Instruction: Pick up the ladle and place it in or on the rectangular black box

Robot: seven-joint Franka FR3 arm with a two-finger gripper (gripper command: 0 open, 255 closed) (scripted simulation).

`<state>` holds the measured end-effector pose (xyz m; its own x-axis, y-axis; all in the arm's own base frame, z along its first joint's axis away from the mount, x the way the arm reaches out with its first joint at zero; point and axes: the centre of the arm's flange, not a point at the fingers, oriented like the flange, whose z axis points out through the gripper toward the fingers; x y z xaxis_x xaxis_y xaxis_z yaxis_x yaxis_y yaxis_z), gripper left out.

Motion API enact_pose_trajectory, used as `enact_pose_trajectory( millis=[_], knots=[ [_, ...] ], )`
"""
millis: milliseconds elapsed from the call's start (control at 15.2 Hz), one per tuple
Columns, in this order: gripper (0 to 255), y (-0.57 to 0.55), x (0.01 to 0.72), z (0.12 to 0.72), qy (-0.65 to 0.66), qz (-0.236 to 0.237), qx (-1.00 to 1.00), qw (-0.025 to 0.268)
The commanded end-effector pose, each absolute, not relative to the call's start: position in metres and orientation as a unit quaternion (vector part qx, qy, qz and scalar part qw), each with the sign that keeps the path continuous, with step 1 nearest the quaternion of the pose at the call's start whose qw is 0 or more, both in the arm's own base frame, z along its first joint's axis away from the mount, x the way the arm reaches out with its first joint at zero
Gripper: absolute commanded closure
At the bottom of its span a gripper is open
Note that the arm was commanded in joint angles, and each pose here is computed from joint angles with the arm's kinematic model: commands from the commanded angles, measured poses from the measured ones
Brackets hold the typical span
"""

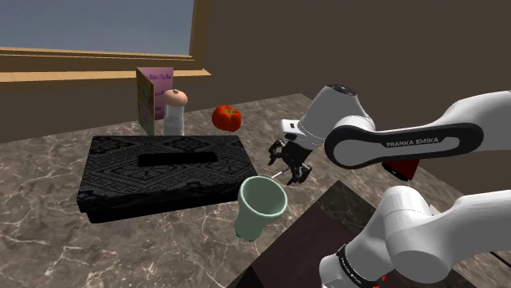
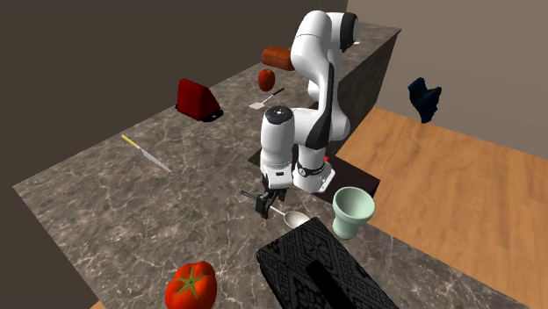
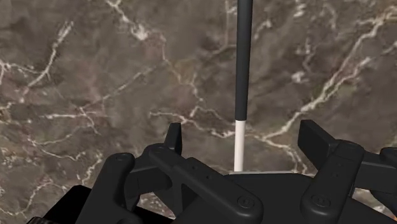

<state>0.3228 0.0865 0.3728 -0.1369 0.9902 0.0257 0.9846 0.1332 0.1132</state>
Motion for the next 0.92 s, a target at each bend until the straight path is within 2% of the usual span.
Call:
enact_pose_trajectory(
  millis=[0, 198, 264, 858],
  knots=[
    [0, 0.0866, 0.323, 0.3723, 0.752, 0.051, 0.656, 0.028],
    [0, 0.0866, 0.323, 0.3724, 0.752, 0.051, 0.656, 0.028],
    [255, 0.0866, 0.323, 0.3724, 0.752, 0.051, 0.656, 0.028],
    [255, 0.0866, 0.323, 0.3724, 0.752, 0.051, 0.656, 0.028]
  ],
)
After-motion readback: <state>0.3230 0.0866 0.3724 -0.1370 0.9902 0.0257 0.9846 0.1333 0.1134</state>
